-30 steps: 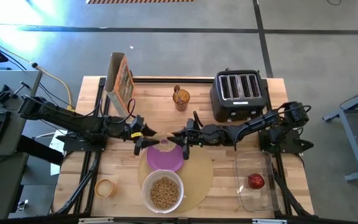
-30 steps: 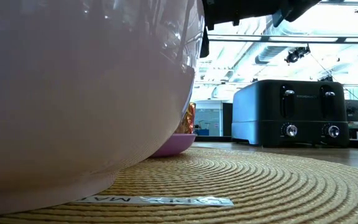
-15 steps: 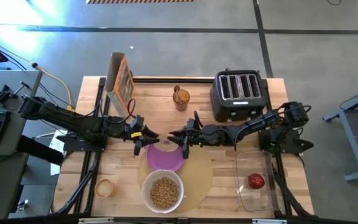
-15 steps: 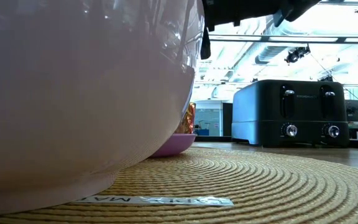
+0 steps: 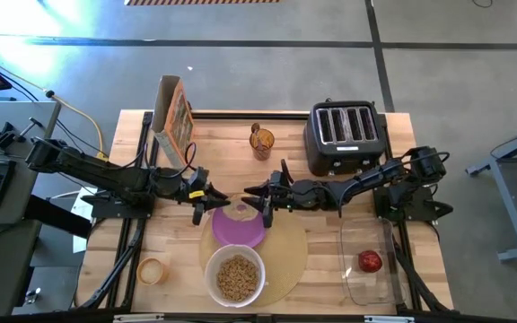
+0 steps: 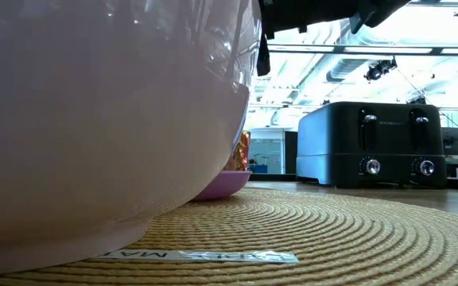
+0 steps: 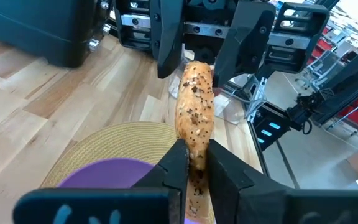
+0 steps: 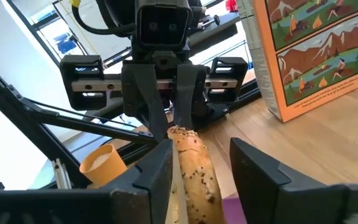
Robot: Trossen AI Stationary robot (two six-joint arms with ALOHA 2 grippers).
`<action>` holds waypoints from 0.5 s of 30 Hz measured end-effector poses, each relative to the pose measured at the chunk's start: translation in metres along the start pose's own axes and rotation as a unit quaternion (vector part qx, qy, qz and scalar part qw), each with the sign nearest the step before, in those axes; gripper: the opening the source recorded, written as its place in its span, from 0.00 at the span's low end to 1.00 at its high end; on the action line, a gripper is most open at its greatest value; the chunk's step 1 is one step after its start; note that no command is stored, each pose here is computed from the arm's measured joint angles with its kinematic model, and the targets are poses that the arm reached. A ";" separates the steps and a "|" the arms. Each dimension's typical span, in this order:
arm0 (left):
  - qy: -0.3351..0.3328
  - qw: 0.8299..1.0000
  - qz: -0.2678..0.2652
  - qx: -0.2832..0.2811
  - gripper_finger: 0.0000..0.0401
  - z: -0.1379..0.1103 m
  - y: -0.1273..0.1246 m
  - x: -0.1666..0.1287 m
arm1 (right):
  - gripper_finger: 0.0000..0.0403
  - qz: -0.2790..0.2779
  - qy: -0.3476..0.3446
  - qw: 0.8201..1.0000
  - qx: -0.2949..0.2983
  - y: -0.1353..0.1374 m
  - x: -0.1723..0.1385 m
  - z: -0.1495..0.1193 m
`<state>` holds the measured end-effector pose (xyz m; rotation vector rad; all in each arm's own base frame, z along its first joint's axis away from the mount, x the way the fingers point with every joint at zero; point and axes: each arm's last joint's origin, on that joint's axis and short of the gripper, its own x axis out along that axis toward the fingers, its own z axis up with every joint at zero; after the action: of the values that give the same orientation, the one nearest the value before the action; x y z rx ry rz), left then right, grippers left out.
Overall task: Arrange a breakfast setting
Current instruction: Put the bagel on the violet plate
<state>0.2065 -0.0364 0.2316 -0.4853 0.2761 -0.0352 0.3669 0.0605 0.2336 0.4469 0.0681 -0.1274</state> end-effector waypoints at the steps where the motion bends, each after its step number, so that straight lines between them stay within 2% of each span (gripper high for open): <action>1: 0.000 1.000 0.000 0.000 0.07 0.000 0.000 0.000 | 0.35 0.000 0.000 1.000 0.000 0.000 0.000 0.000; 15: 0.000 1.000 0.000 0.000 0.04 0.000 0.000 0.000 | 0.35 0.001 -0.003 1.000 -0.011 0.000 0.000 0.001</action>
<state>0.2065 -0.0365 0.2316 -0.4848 0.2757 -0.0350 0.3670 0.0605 0.2343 0.4244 0.0631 -0.1254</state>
